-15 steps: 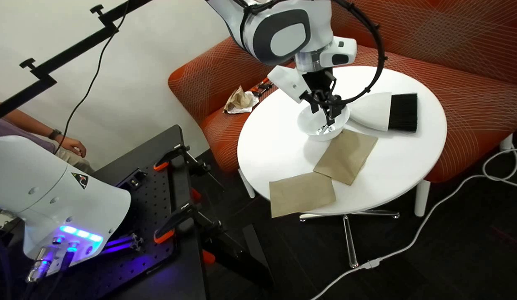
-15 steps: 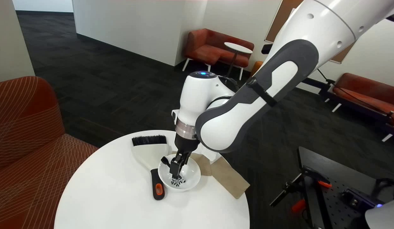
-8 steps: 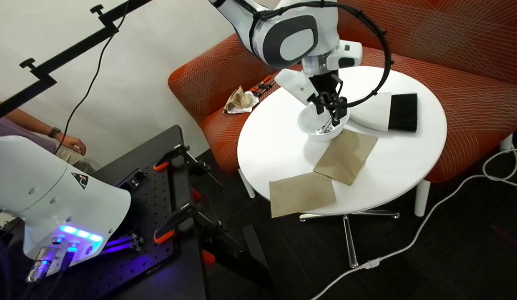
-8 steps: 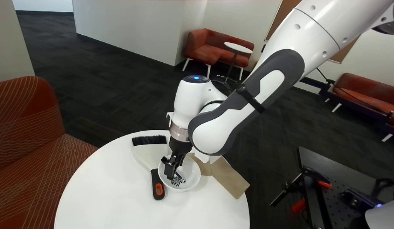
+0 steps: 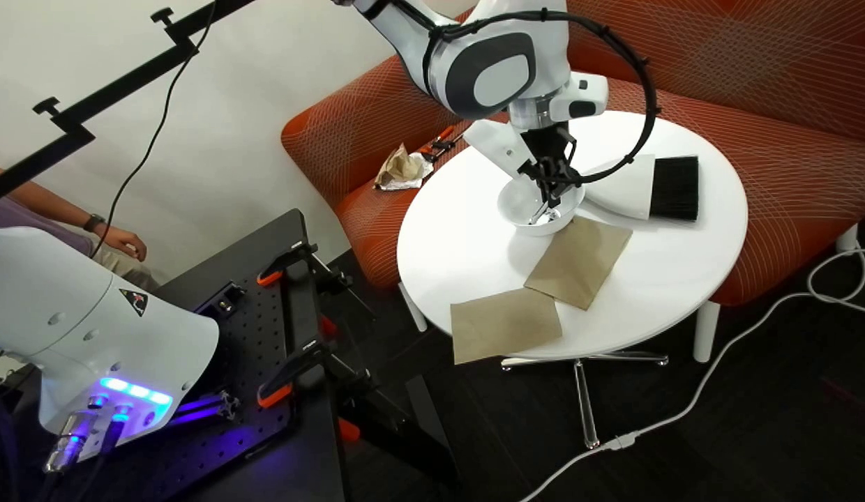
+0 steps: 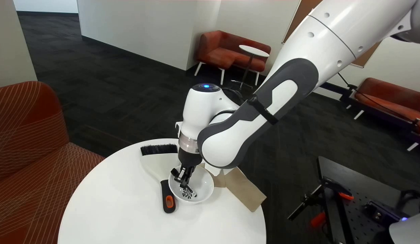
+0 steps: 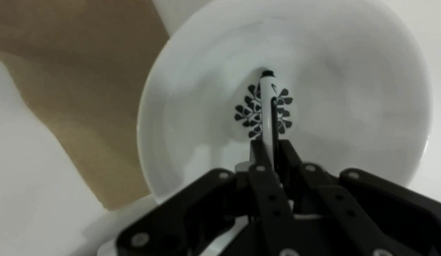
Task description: Remove the object from the white bowl and put it on the table
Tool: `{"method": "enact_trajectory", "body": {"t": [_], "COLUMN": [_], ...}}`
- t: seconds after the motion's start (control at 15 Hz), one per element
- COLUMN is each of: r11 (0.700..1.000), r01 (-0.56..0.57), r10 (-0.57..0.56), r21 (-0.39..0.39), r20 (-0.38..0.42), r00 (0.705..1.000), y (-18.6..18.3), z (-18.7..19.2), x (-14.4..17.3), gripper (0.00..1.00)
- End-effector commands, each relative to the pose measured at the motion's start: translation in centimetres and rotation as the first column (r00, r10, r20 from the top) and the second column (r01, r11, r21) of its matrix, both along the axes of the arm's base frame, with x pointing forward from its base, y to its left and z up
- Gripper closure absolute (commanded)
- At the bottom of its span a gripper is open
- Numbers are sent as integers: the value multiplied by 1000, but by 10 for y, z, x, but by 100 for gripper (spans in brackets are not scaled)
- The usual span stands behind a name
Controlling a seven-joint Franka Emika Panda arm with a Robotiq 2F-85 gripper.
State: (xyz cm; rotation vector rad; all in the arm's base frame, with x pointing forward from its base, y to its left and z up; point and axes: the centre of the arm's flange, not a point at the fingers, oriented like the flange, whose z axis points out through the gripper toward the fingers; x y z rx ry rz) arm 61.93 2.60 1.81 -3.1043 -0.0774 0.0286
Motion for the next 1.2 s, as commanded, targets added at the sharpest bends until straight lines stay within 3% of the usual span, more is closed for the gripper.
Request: {"method": "enact_trajectory", "body": {"t": [0.0, 0.4, 0.67, 1.13], "r11": [1000, 997, 984, 913], "r01": [-6, -54, -160, -385], "r10": [6, 62, 172, 405], "r21": [-26, -50, -73, -133], "r20": [32, 173, 203, 186], "r00": [999, 983, 964, 895], "y": [7, 30, 60, 125], "z": [31, 112, 156, 154], "x": [-11, -33, -40, -14], "gripper": [99, 97, 97, 97]}}
